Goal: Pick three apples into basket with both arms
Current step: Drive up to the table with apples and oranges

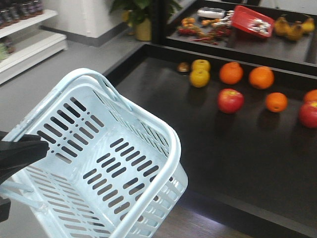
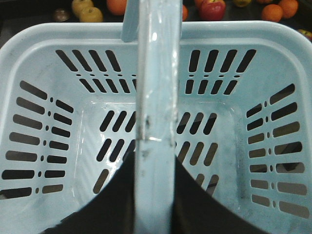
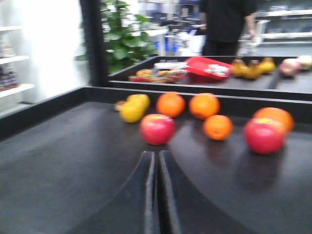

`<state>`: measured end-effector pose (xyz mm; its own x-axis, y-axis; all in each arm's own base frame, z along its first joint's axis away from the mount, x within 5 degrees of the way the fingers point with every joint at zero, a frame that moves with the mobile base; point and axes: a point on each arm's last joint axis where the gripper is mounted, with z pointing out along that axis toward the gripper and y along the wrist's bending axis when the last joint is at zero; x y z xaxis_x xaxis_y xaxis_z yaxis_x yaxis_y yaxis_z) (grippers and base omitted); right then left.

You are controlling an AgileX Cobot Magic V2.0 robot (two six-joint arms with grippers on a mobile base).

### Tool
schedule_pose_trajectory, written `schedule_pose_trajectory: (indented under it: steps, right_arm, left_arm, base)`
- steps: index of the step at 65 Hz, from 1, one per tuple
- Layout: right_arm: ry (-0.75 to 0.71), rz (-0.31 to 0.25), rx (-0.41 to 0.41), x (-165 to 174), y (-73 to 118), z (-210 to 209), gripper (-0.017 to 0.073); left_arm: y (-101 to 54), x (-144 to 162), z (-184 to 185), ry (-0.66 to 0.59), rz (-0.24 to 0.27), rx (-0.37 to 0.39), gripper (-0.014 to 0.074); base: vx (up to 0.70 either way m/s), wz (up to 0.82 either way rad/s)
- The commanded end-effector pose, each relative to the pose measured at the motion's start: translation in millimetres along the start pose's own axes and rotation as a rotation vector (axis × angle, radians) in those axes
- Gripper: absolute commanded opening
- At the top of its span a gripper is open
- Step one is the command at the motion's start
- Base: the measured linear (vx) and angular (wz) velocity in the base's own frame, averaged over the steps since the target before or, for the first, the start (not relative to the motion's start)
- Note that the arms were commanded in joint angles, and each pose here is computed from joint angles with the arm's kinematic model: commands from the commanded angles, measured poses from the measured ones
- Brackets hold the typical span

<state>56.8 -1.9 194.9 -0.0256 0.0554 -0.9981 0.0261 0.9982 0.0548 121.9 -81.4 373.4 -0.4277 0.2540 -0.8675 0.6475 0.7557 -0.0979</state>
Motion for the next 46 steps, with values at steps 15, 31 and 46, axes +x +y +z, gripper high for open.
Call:
schedule_pose_trajectory:
  steps: [15,31,46]
  right_arm:
    - [-0.064,-0.018,-0.008,-2.9,0.9,0.4,-0.0003]
    - [-0.064,-0.018,-0.008,-2.9,0.9,0.4,-0.0003]
    - [-0.064,-0.018,-0.008,-2.9,0.9,0.4,-0.0003]
  left_arm:
    - [-1.4,-14.7,-6.5,-0.115,-0.025,-0.006,-0.0007]
    - [-1.4,-14.7,-6.5,-0.115,-0.025,-0.006,-0.0007]
    - [-1.4,-14.7,-6.5,-0.115,-0.025,-0.006,-0.0007]
  base:
    - [0.07,-0.53]
    - [0.06,-0.38]
    - [0.06,-0.17]
